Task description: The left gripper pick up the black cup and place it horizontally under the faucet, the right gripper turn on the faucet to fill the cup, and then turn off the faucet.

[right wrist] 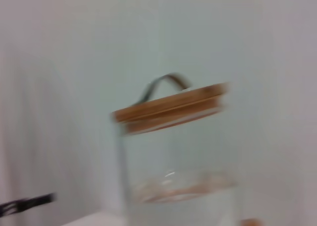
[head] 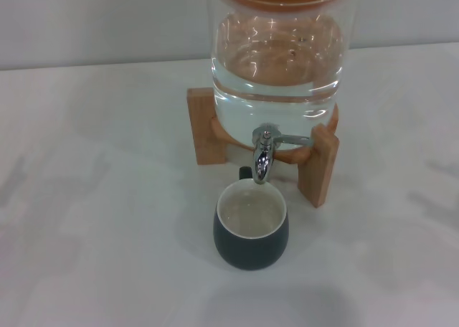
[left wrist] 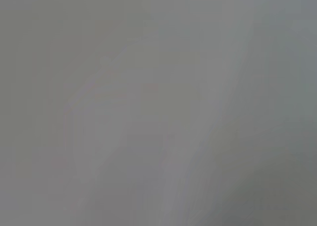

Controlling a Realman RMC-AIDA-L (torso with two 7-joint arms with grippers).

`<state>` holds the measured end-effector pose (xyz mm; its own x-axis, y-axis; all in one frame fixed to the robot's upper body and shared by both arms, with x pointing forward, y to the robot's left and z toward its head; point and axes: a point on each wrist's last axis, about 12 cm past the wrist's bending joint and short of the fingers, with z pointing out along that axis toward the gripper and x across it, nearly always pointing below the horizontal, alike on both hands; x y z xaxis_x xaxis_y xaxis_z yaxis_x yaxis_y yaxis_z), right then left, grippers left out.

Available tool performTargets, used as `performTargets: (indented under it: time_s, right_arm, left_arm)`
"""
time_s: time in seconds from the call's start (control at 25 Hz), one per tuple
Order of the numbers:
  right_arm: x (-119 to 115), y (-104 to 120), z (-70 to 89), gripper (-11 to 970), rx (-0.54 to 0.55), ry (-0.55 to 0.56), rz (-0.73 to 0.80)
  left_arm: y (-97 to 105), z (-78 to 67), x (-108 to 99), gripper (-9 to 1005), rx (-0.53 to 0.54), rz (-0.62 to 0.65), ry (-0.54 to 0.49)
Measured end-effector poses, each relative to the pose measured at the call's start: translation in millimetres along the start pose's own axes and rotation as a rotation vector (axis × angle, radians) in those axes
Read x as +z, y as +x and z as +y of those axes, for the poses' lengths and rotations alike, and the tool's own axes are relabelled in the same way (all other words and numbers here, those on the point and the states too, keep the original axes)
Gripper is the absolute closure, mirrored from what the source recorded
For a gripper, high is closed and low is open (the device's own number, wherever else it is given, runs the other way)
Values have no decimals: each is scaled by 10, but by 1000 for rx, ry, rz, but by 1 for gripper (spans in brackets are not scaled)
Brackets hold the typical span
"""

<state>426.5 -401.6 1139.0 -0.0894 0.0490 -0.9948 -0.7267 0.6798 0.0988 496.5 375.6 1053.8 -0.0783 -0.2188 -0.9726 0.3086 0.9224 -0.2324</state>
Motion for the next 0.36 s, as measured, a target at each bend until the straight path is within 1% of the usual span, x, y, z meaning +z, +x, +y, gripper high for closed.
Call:
performTargets:
  time_s: [0.16,0.2,0.36]
  right_arm:
    - [-262,167,-42,133,3,154,-104]
    - [-345,248,-46,133,7,216,-141]
    - [-560,447,-41,133,-5,403,-230]
  left_arm:
    - [-12,14,-4,138,6,-18,-15]
    - [-15,19,-5,138,8,-24,-23]
    - [-7,30,-18,138,9,-53,-53]
